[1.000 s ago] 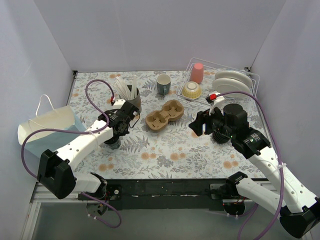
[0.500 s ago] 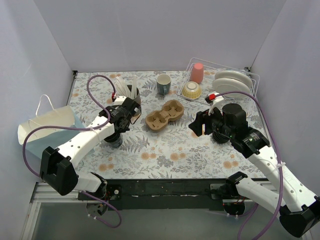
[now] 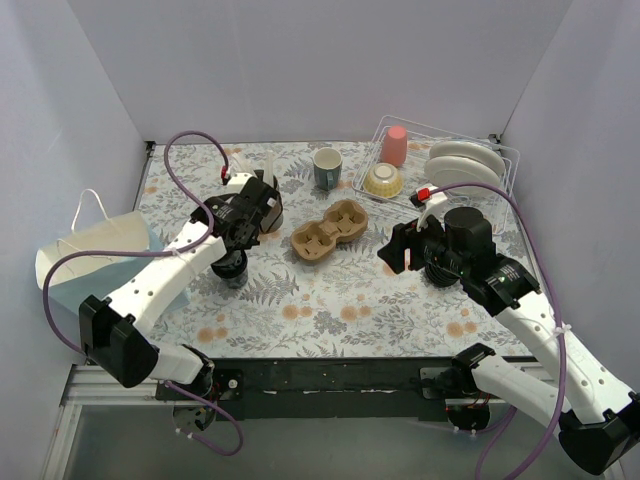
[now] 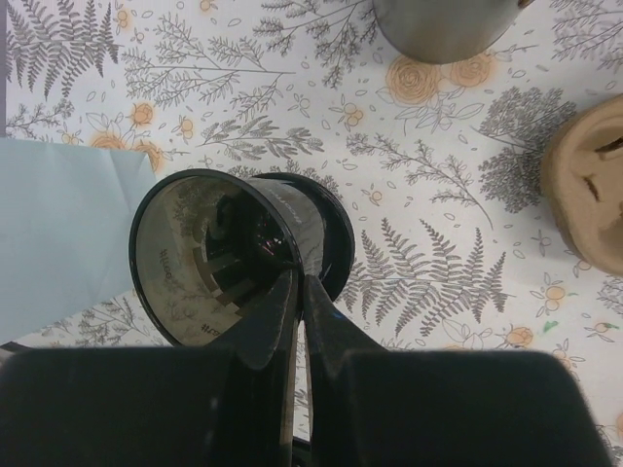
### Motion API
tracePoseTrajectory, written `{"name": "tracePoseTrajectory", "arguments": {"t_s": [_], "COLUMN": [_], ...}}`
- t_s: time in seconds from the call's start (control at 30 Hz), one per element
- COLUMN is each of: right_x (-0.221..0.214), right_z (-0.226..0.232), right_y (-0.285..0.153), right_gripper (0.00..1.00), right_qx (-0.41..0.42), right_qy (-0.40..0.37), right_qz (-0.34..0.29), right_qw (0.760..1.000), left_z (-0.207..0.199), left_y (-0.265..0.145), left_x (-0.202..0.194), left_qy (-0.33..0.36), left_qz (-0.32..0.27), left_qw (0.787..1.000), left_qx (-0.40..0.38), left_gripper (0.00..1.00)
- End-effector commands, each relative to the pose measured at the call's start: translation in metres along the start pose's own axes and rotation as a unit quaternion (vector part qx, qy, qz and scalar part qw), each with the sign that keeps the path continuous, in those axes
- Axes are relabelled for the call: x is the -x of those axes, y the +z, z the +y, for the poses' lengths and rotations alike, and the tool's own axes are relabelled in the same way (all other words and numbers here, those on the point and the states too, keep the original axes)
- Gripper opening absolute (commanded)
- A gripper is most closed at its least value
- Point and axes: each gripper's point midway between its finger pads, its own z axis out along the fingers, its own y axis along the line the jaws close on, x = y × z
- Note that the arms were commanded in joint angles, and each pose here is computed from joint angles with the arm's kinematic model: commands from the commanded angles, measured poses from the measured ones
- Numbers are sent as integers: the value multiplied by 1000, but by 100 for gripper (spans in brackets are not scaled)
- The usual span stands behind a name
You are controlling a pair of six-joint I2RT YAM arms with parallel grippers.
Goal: Pack the takeout coffee
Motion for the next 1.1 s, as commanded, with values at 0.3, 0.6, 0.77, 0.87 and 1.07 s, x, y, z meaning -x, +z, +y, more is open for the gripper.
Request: {"name": "tracePoseTrajectory", "arguments": {"t_s": [0.3,0.6,0.77,0.87,1.07], "right_x": [35,40,46,47,52], "right_z": [12,7,-1,-2,-18], "right_y": [-20,-31,-40,-46,-60], "right_gripper": [72,71,71,71,71], "right_qx": [14,-5,-34,-40,-88], "right_qy": [-9,-7,-2,1,11], "right_qz": [-55,-68,-84,-93,-118], "right_qw": [998,998,996,995,989], "left_z": [3,-33,-71,-102,-135], "left_y": [-45,-70,-85,-93,-92], "left_x": [48,64,50,23,-25], "left_qy": [-21,-9,31,52,77], "left_qz": [-48,-63,-64,-53,-40], "left_qw": [997,986,977,971,971], "left_qx": [-50,-154,-200,-229,-224], "left_gripper": [0,0,0,0,0]}}
